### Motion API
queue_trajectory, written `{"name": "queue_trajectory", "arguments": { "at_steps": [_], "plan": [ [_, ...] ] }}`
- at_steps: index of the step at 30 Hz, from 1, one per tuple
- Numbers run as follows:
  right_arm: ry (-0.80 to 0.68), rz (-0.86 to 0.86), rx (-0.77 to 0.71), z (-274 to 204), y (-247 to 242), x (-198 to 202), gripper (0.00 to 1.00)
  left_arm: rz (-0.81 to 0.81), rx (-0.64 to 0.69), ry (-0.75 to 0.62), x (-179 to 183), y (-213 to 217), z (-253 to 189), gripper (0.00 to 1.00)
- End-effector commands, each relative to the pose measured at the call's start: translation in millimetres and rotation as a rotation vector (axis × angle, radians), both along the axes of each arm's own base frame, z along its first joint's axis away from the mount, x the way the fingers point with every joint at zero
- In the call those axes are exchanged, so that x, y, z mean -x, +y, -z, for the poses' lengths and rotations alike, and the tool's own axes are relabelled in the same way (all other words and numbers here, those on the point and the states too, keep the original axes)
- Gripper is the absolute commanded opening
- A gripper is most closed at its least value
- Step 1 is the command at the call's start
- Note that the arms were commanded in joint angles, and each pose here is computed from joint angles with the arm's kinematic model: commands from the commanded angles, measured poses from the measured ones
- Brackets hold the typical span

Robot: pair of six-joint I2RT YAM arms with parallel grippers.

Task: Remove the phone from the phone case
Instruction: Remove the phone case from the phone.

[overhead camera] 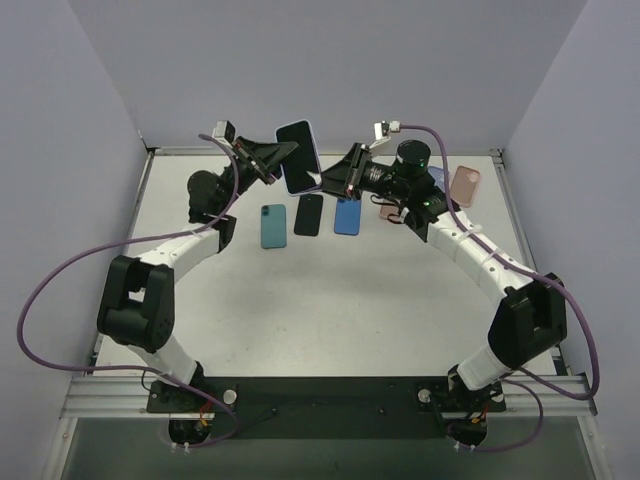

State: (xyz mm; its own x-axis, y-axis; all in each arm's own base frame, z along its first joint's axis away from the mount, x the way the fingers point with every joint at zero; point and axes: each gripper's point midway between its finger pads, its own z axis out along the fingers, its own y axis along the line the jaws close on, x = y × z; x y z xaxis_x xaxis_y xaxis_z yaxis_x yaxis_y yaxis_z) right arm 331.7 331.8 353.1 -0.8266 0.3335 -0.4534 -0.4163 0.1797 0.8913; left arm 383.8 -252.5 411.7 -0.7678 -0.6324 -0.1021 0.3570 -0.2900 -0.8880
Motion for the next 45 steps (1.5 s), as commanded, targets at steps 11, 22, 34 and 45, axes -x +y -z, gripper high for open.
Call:
{"name": "queue_trajectory", "arguments": {
  "at_steps": [11, 22, 34, 45],
  "plan": [
    [0.202, 0.174, 0.165, 91.5, -28.5, -3.2, 0.00, 0.370, -0.132, -0.287, 115.6, -60.8, 8.8, 0.13],
    [0.228, 0.382, 0.418, 121.9, -131.3, 23.7, 0.00, 0.382, -0.341, -0.115, 101.1, -72.2, 100.3, 0.90],
    [0.161, 0.489, 1.246, 130.7, -232.3, 44.7, 0.00, 0.342, -0.573, 0.016, 93.0, -62.8, 151.3, 0.93],
    [0.246, 0.117, 1.652, 202.9, -202.7, 65.9, 0.00, 0.302, -0.752, 0.089, 87.2, -59.8, 180.2, 0.93]
  ]
}}
